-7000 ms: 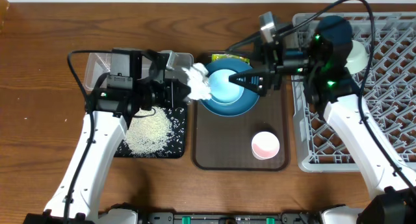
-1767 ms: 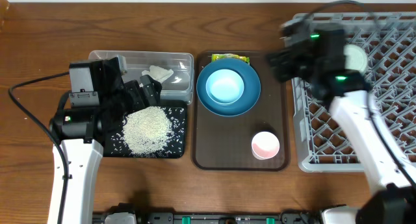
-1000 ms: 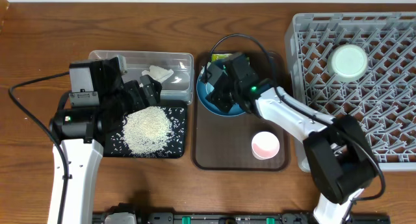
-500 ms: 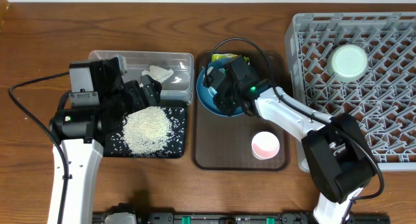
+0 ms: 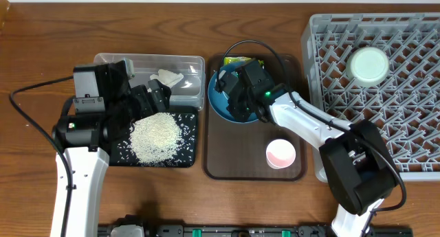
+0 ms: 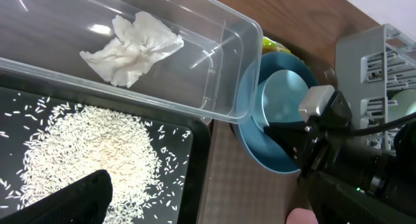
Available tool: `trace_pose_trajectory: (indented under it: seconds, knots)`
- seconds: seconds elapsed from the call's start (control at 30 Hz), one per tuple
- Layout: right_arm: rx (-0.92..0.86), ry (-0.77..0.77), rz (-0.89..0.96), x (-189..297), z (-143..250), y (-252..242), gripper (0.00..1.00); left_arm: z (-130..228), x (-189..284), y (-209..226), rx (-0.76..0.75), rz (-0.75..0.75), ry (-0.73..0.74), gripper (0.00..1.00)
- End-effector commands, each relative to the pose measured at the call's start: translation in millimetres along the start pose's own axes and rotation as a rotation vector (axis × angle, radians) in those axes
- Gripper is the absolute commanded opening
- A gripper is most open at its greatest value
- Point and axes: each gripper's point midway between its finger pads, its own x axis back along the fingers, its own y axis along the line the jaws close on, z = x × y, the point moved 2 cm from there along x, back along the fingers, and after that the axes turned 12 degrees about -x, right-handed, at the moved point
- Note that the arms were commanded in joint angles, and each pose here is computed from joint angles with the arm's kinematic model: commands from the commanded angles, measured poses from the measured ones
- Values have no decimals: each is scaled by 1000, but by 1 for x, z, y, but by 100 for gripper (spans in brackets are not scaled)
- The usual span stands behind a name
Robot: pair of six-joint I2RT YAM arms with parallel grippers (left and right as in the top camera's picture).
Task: Sort waste into correct bins and load items into the dishwasher rack
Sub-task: 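Reach the right gripper to the pale blue bowl and grasp its rim, then lift the pale blue bowl and carry it right into the rack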
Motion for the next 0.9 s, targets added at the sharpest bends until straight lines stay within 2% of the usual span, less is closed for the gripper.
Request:
trace_pose_trajectory:
  seconds: [0.0,0.2,0.37,0.47,0.67,0.87]
  knots:
    - [-9,8,-7,-3,2,4,1,-3,1,-2,-3,11,-4,98]
    - [-82,-106,7,33,-31,2,1,-3,1,-2,-3,11,-4,98]
    - [-194,-280,33,108,-65,-13,1,-3,1,-2,-3,11,-4,98]
    - [-236,-359,27,149,-73,-24,1,-3,1,-2,-3,11,-4,98]
    - [-356,-461,-51,213,-64,-61,1,-3,1,-2,-3,11,-4,98]
    - [-522,-513,-80,246,-35,-122,1,-3,1,-2,-3,11,-4,98]
